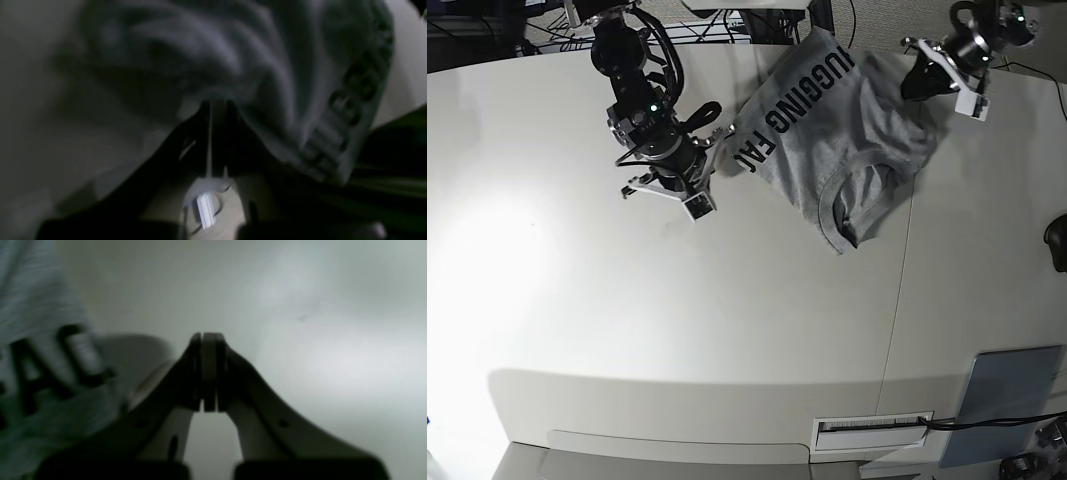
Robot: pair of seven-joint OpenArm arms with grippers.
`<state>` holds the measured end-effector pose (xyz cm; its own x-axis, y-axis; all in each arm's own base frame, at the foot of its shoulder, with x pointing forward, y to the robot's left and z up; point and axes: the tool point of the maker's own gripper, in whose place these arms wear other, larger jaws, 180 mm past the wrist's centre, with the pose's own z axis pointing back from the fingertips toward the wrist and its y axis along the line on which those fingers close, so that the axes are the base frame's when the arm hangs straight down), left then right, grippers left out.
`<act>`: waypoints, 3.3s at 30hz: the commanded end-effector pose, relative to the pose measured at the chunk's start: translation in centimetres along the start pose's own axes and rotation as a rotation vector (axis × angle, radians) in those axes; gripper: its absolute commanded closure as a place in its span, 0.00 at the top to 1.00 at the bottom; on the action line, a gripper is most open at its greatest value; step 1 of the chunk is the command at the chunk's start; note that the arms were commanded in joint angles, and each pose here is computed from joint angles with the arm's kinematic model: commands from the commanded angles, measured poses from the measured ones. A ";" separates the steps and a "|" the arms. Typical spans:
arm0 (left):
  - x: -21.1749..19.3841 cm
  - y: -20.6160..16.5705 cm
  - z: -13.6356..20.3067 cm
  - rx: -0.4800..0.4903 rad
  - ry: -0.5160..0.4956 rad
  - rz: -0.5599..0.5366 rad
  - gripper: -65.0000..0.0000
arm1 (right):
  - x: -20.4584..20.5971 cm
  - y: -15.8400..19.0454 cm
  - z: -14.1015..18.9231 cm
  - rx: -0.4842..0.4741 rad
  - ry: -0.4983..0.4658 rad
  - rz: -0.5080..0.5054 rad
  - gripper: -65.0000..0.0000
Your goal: Fold the T-shirt properly
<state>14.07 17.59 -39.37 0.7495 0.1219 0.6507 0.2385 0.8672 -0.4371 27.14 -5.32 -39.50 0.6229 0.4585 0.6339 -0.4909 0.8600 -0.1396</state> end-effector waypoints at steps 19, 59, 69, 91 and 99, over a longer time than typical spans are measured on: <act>7.8 -1.6 -12.1 -0.013 -0.078 -0.183 0.01 | -3.2 2.0 0.7 0.044 0.070 -0.030 0.00; -5.6 1.1 7.6 0.255 0.197 -0.065 0.01 | -19.5 -5.2 18.7 -0.261 0.446 -0.234 0.00; -17.5 1.0 8.2 0.178 0.348 0.209 0.01 | -33.8 0.7 22.0 -0.139 0.792 -0.354 0.00; -29.3 2.1 -6.4 0.184 0.549 0.272 0.13 | -46.3 -2.6 8.2 -0.068 0.716 -0.594 0.00; -28.6 1.6 -10.0 0.280 0.542 0.280 0.13 | -42.0 0.2 3.2 0.008 0.610 -0.649 0.00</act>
<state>-0.88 10.17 -64.95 0.9827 0.1620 0.0901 -0.1254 0.9389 -0.3206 -1.13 -23.94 -64.06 0.9949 -0.0811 0.0606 0.0728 0.9890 0.1285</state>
